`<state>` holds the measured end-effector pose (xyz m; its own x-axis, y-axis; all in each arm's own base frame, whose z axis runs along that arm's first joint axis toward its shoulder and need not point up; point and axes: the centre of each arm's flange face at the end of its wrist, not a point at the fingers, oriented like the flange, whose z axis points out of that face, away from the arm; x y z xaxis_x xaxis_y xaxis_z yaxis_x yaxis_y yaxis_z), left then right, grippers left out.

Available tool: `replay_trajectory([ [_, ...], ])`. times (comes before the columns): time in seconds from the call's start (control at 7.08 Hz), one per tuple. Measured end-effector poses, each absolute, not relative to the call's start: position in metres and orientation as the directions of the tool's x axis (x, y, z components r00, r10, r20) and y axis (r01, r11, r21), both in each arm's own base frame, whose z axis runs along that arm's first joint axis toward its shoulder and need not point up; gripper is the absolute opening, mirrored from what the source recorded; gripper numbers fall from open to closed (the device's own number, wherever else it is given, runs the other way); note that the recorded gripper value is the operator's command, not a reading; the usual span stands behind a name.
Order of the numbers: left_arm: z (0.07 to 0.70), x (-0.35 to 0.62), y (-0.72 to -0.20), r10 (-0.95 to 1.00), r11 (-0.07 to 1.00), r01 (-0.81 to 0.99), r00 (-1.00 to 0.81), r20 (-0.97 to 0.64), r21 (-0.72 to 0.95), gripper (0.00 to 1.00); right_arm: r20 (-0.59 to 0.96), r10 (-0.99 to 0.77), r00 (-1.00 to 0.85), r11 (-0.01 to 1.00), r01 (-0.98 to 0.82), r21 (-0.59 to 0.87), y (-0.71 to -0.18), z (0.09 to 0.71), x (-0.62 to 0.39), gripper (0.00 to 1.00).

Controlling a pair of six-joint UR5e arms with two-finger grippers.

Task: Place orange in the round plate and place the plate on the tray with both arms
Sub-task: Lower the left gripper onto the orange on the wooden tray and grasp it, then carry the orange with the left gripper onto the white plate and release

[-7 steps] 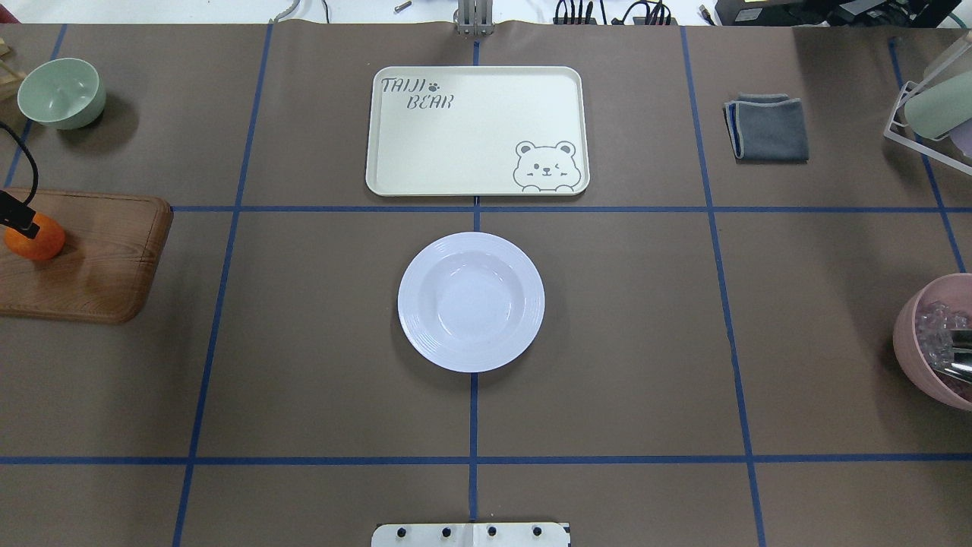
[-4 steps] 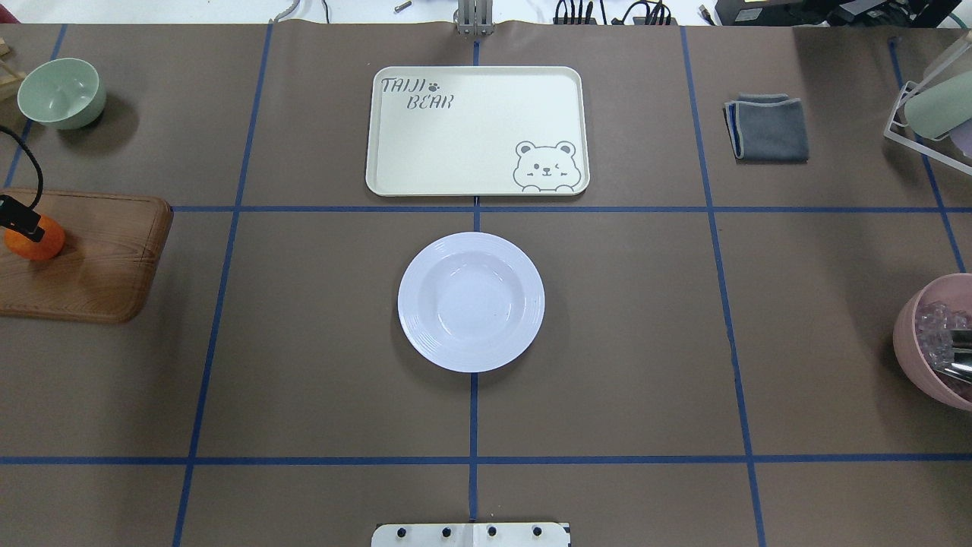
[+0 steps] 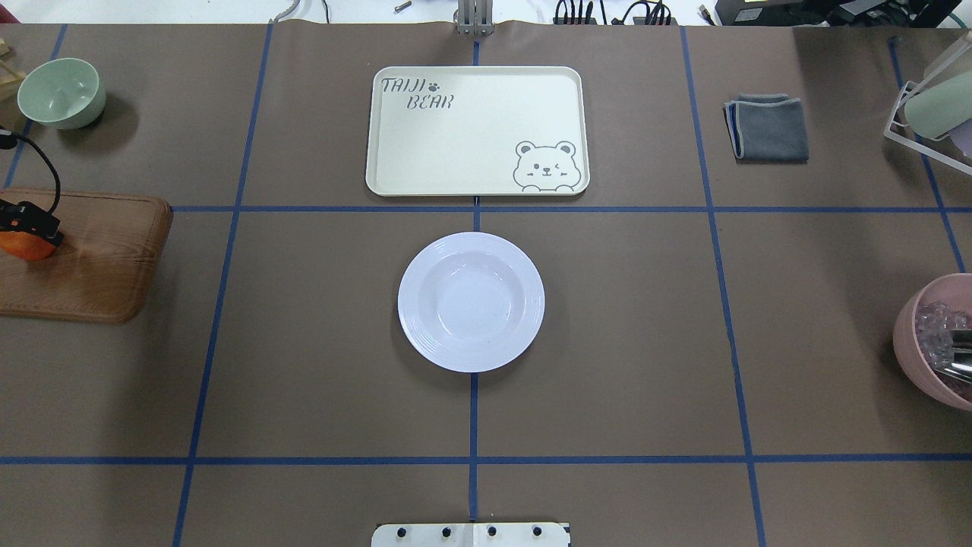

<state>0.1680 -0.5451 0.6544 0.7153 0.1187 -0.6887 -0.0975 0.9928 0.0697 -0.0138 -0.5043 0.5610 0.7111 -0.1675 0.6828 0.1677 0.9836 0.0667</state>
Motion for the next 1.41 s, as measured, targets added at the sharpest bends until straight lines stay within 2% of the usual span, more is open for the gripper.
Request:
replay_trajectory([
  [0.14, 0.653, 0.169, -0.546, 0.118, 0.993, -0.096, 0.716, -0.688, 0.071, 0.01, 0.683, -0.169, 0.711, 0.983, 0.168, 0.068, -0.504, 0.56, -0.014, 1.0],
  [0.42, 0.636, 0.173, -0.549, 0.116, 0.993, -0.087, 0.702, -0.702, 0.077, 0.0, 0.683, -0.169, 0.711, 0.983, 0.168, 0.069, -0.504, 0.56, -0.014, 1.0],
  [0.56, 0.608, 0.177, -0.551, 0.082, 0.997, -0.056, 0.676, -0.732, 0.06, 0.0, 0.683, -0.169, 0.711, 0.983, 0.168, 0.07, -0.504, 0.56, -0.014, 1.0],
  [0.85, 0.523, 0.217, -0.545, -0.025, 1.0, 0.023, 0.602, -0.798, -0.014, 0.0, 0.683, -0.17, 0.711, 0.983, 0.168, 0.07, -0.504, 0.56, -0.014, 1.0],
  [1.41, 0.337, 0.382, -0.521, -0.228, 0.973, 0.085, 0.511, -0.829, -0.215, 0.0, 0.685, -0.171, 0.709, 0.983, 0.171, 0.069, -0.505, 0.559, -0.016, 1.0],
])
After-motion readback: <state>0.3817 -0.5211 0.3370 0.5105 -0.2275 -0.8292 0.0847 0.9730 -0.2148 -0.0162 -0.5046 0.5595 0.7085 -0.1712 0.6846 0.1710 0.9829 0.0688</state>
